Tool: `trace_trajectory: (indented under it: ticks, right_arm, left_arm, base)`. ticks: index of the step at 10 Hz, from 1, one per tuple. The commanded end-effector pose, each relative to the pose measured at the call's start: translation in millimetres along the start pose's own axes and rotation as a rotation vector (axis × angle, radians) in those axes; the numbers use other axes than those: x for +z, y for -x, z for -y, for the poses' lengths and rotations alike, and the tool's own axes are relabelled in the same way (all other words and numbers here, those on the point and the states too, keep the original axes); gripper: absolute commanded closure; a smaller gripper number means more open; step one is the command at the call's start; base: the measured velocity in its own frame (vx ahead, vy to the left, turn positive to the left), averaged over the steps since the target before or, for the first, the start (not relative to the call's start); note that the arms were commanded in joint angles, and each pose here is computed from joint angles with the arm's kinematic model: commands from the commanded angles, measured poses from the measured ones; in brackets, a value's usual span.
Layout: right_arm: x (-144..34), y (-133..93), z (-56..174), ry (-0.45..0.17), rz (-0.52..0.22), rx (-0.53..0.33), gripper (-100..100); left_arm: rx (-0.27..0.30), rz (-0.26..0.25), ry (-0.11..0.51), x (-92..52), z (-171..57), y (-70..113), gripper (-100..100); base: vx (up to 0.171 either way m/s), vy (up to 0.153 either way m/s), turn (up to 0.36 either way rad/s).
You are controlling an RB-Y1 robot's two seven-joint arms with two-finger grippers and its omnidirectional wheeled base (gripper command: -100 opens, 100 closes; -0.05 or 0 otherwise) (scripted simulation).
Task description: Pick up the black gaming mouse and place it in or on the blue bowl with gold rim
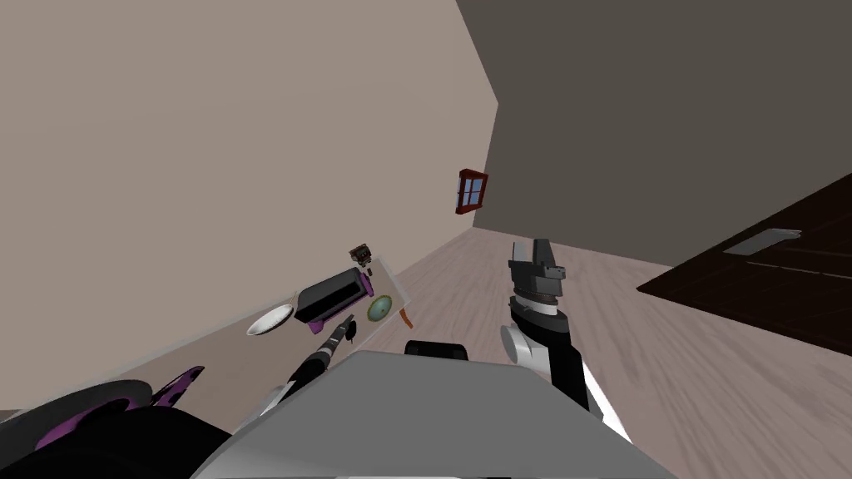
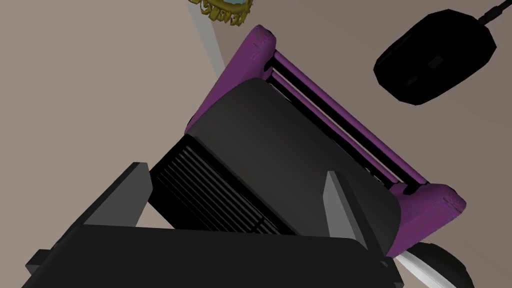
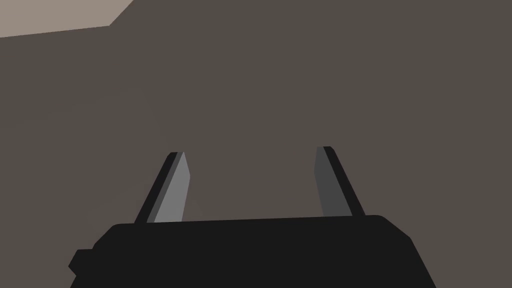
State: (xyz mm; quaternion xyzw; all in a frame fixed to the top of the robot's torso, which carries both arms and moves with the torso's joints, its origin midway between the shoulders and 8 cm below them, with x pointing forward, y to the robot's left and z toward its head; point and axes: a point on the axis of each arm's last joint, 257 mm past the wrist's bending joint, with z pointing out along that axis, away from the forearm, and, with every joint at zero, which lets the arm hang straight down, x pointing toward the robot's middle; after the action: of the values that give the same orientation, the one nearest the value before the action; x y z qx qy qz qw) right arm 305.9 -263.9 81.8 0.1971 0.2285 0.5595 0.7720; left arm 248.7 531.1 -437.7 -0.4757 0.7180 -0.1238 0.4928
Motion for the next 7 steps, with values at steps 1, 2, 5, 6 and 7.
trace_trajectory:
  ticks: [1,2,5,6,7]
  right_arm:
    - [0.0,0,0,0.000,0.000,0.000,0]
    - [0.0,0,0,0.000,0.000,0.000,0]
    - [0.0,0,0,0.000,0.000,0.000,0]
    - [0.0,0,0,0.000,0.000,0.000,0]
    - [0.0,0,0,0.000,0.000,0.000,0]
  left_arm:
    - [0.010,-0.007,0.045,-3.2,-20,0.2,-100]
    - [0.031,-0.015,0.085,-6.5,-39,2.7,-100]
    - [0.050,-0.027,0.160,-15.8,-74,3.2,-100]
    - [0.069,-0.036,0.202,-21.6,-93,5.5,-100]
    - [0.068,-0.038,0.215,-24.0,-100,4.8,-100]
  base:
    - [0.028,0.033,-0.086]
    - [0.036,0.027,-0.228]
    - [0.021,0.025,-0.155]
    - [0.028,0.028,-0.187]
    - [0.024,0.031,-0.131]
